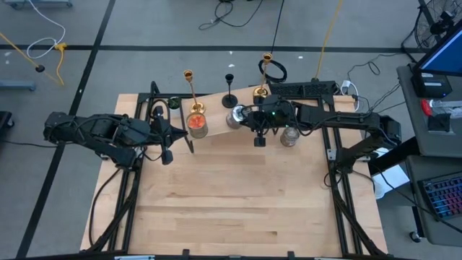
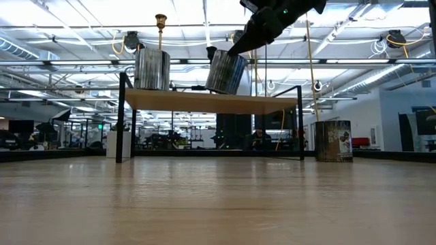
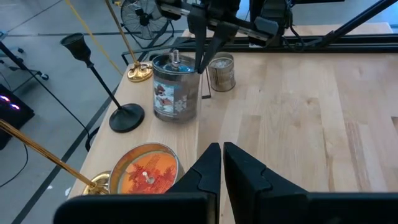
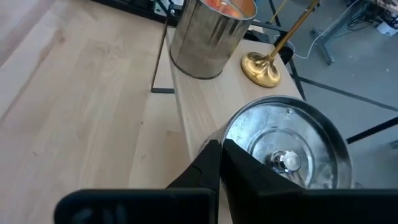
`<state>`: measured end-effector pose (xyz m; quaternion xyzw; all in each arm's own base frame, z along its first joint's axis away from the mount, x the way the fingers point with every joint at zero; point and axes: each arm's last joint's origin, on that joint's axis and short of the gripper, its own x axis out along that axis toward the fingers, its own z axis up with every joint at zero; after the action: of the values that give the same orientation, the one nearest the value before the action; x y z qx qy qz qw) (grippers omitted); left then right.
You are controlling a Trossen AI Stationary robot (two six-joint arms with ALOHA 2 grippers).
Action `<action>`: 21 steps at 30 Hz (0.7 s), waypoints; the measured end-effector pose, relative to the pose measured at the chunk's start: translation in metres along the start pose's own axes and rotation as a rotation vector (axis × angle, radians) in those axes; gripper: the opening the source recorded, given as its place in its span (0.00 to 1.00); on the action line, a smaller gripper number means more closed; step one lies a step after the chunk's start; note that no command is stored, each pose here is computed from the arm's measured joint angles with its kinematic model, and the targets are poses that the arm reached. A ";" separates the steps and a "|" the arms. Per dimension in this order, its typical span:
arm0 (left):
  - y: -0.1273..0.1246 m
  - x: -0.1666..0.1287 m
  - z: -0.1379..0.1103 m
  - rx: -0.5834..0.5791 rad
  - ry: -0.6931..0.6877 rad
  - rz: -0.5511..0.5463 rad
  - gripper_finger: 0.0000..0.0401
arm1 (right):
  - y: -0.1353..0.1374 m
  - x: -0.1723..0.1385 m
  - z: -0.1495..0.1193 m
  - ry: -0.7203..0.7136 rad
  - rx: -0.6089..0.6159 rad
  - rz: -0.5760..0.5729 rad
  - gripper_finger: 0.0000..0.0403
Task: Pick & Place candle stick holders
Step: Put the bottom silver scented candle on the shelf
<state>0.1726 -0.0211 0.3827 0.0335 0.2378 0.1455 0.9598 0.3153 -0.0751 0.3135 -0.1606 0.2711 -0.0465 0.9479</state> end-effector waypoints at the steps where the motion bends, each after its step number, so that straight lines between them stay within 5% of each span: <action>1: 0.000 0.000 0.000 0.000 0.000 0.000 0.06 | 0.000 0.001 0.000 0.002 -0.003 0.000 0.02; 21: 0.000 0.000 0.000 0.000 0.001 0.000 0.06 | 0.003 -0.007 0.013 -0.095 -0.092 -0.033 0.27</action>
<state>0.1725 -0.0211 0.3826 0.0336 0.2381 0.1455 0.9597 0.3160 -0.0676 0.3266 -0.2107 0.2249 -0.0420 0.9504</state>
